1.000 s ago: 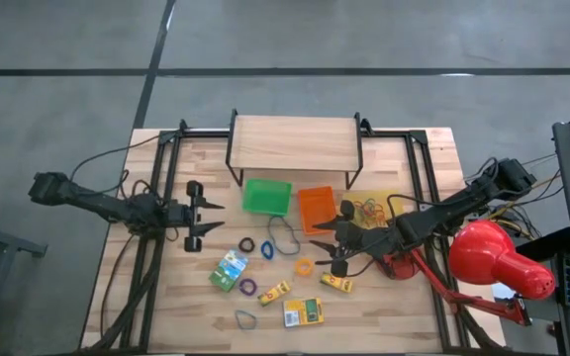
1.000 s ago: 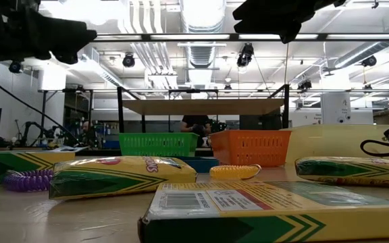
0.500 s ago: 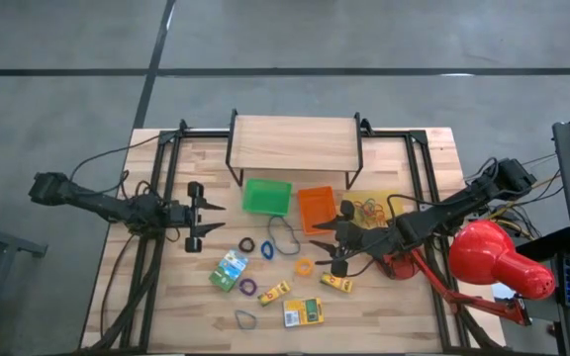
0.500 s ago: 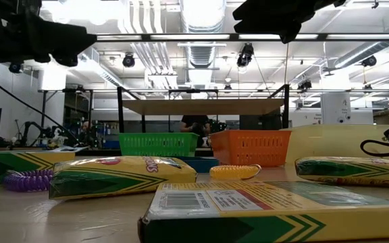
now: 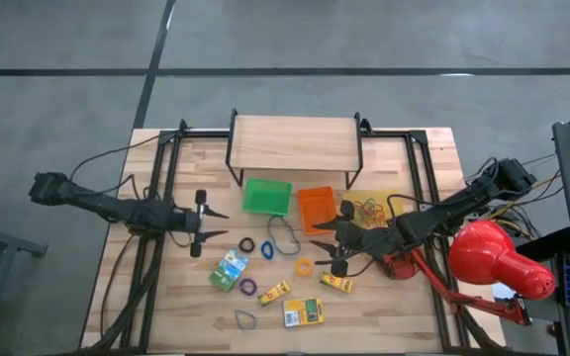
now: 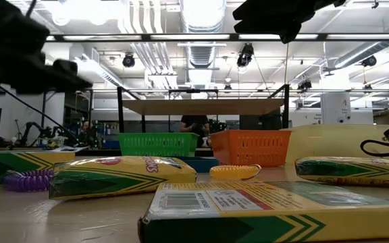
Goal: Pick & Place Office Desk Supplies
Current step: Put the left blue rubber band into the yellow bin
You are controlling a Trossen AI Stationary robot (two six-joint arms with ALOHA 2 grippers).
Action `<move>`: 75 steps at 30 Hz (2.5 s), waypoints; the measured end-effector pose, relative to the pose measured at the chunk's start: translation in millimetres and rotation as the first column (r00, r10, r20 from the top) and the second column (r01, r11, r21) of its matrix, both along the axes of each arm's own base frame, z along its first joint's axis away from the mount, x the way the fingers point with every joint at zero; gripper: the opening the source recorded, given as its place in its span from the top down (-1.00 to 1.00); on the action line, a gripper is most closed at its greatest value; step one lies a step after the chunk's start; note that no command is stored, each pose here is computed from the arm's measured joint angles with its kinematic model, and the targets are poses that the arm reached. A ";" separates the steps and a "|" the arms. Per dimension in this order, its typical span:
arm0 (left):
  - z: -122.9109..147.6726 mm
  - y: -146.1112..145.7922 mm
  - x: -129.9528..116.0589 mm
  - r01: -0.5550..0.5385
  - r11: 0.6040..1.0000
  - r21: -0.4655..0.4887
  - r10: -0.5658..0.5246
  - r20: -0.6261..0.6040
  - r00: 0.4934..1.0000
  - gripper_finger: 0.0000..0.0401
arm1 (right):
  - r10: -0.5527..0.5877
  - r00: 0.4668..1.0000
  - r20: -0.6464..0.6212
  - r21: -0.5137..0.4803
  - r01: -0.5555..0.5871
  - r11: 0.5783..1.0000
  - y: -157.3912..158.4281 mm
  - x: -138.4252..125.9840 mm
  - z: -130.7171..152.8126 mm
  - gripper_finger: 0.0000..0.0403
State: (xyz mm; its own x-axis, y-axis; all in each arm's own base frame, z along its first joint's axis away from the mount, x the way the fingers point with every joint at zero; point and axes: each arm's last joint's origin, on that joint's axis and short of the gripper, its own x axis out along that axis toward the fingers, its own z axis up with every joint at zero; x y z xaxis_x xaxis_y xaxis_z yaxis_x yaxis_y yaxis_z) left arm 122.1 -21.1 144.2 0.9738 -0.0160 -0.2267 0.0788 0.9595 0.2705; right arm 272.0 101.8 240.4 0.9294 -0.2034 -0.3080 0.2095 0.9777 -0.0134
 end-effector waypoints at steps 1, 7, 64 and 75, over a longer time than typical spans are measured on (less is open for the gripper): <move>-3.6 0.2 -0.9 0.000 1.000 0.008 0.000 -0.038 0.999 0.08 | 0.000 1.000 0.000 0.000 0.000 1.000 0.0 0.0 0.0 0.09; -18.2 1.0 -5.3 0.009 0.999 0.037 -0.002 -0.199 0.980 0.08 | 0.000 1.000 0.000 0.000 0.000 1.000 0.0 0.0 0.0 0.09; -18.6 1.1 -5.5 0.010 0.999 0.041 -0.002 -0.204 0.979 0.08 | 0.099 0.993 -0.057 -0.011 -0.100 0.995 1.2 9.5 -13.9 0.09; -18.6 1.1 -5.5 0.010 0.999 0.039 -0.002 -0.204 0.979 0.08 | 0.112 0.977 -0.184 -0.002 -0.114 0.993 10.2 38.1 -61.6 0.09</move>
State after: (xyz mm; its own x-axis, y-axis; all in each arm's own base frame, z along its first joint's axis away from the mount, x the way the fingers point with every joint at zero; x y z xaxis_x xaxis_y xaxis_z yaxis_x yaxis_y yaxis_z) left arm 116.6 -20.0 125.6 0.9069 -0.0087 -0.4213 0.1419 0.9477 0.2859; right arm 310.1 112.0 178.8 0.8745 -0.1053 -0.4735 0.0908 0.9944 -0.0534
